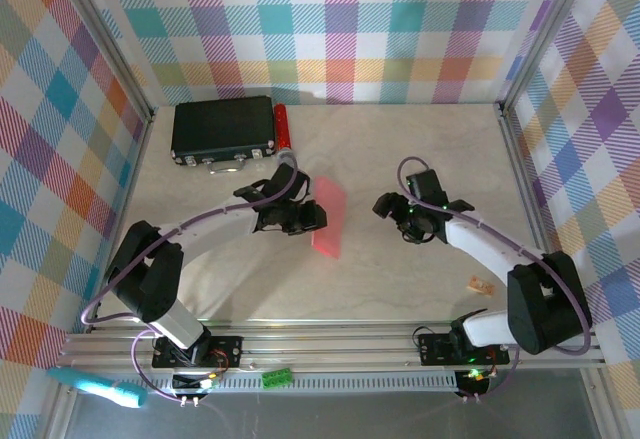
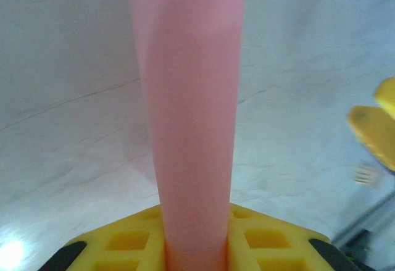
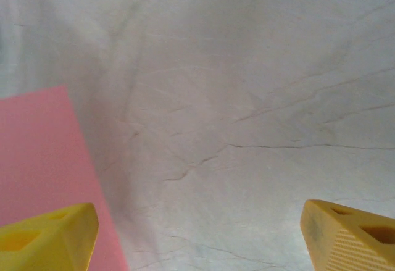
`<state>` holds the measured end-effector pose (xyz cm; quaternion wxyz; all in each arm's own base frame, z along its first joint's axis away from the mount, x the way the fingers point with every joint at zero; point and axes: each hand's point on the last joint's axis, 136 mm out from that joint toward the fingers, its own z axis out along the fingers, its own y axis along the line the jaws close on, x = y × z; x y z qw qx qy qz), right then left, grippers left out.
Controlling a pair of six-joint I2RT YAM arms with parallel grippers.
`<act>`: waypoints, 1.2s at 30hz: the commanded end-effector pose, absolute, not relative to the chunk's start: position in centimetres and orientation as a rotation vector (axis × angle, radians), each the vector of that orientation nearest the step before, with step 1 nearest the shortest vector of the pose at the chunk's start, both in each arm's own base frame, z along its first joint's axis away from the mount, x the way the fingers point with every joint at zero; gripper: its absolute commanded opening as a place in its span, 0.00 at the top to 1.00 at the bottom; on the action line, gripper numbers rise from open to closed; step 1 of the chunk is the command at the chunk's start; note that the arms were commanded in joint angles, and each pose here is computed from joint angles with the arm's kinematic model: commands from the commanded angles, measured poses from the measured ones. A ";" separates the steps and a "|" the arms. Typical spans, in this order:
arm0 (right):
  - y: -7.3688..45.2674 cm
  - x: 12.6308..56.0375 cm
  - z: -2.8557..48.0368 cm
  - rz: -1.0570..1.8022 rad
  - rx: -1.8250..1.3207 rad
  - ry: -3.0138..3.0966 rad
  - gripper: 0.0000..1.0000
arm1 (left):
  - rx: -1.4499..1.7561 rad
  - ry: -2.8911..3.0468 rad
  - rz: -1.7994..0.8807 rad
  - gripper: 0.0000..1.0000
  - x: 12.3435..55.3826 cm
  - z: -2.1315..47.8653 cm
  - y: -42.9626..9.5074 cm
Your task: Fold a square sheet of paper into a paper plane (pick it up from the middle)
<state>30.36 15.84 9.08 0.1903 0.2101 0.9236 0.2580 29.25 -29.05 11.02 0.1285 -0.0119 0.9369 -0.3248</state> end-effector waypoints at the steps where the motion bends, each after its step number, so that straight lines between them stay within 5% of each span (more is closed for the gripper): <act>1: 18.3 31.0 11.5 0.943 0.446 2.506 0.15 | -0.011 2.611 -1.353 0.76 29.4 13.3 -33.0; 6: 19.7 30.7 11.3 1.046 0.369 2.517 0.25 | -0.096 2.653 -1.357 0.77 30.2 10.4 -33.1; 13: 22.3 29.8 8.5 1.126 0.284 2.679 0.65 | -0.187 2.780 -1.188 0.80 29.9 4.6 -30.9; 19: 24.6 29.4 6.8 1.107 0.216 2.773 0.82 | -0.174 2.851 -1.041 0.81 29.2 2.6 -29.4; 36: 25.4 28.6 1.4 0.910 0.246 2.991 0.87 | -0.126 2.929 -0.857 0.75 28.8 1.6 -27.7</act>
